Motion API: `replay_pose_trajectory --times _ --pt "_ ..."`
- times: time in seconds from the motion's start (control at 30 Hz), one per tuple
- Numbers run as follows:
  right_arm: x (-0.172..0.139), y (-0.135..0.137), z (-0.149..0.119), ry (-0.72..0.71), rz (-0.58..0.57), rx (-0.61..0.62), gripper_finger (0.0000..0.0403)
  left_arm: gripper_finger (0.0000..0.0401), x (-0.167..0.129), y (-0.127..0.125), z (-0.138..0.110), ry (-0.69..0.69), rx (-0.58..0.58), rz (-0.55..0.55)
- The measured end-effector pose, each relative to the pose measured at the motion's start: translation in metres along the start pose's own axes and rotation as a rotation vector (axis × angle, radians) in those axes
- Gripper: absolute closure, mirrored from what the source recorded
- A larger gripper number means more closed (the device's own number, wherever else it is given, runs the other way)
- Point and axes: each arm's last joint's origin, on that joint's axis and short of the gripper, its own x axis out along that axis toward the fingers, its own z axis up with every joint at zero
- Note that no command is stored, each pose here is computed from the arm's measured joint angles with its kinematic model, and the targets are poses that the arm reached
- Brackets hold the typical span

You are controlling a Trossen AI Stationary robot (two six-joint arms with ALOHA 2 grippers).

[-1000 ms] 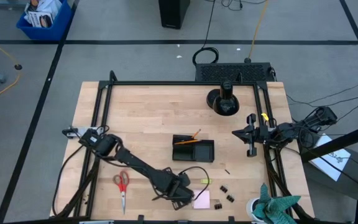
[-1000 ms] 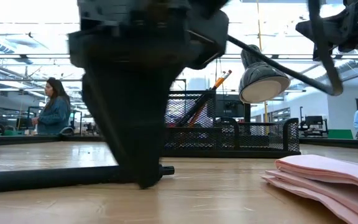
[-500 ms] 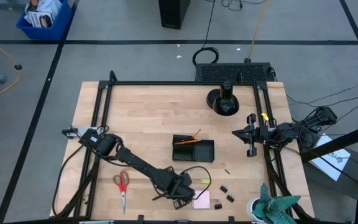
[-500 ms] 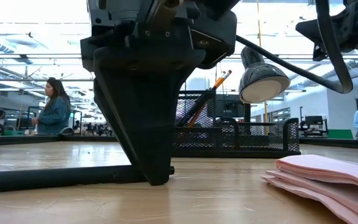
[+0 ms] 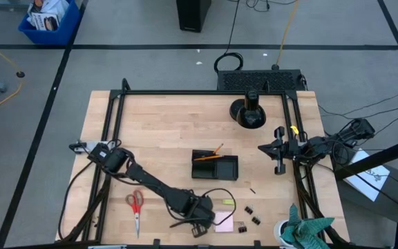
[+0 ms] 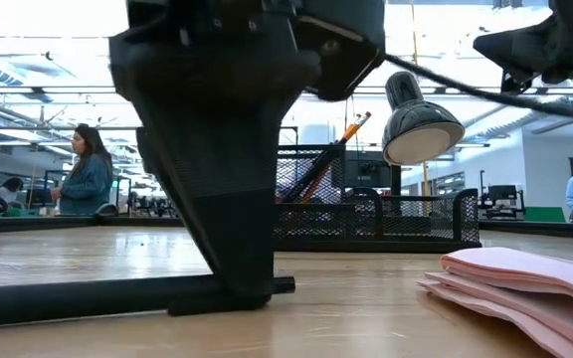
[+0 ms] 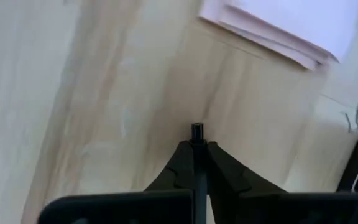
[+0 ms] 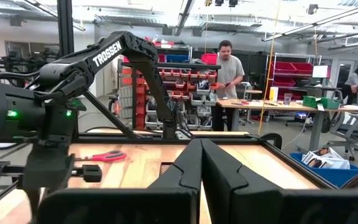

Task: Pick and place office supplies into organizer
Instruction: Put the black pen into the black desk organizer

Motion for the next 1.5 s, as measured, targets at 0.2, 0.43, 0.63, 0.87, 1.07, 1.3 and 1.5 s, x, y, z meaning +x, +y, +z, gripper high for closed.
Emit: replay_pose_trajectory --times 0.2,0.43,0.63,0.87,1.07,1.3,1.5 --pt "0.000 0.000 0.000 -0.001 0.000 -0.002 0.0399 0.0383 -0.008 -0.003 0.005 -0.125 0.117 0.031" --pt "0.000 0.000 0.000 -0.001 0.000 -0.002 0.0399 0.0391 -0.031 0.009 0.014 -0.289 0.156 0.212" --pt "0.000 0.000 0.000 -0.004 0.000 -0.001 0.0399 0.0389 -0.086 0.011 0.028 -0.490 0.200 0.223" --pt "0.000 0.000 0.000 -0.004 0.000 -0.002 0.0399 0.0385 -0.156 0.013 0.044 -0.786 0.390 0.310" --pt "0.000 0.000 0.000 0.001 0.001 -0.001 0.0399 0.0386 -0.203 0.029 0.064 -0.969 0.483 0.373" --pt "0.000 0.000 0.000 0.002 0.002 -0.003 0.0399 0.0388 -0.202 0.071 0.092 -0.921 0.516 0.383" --pt "0.000 0.000 0.000 0.001 0.001 -0.003 0.0399 0.0395 -0.164 0.105 0.104 -0.940 0.494 0.254"
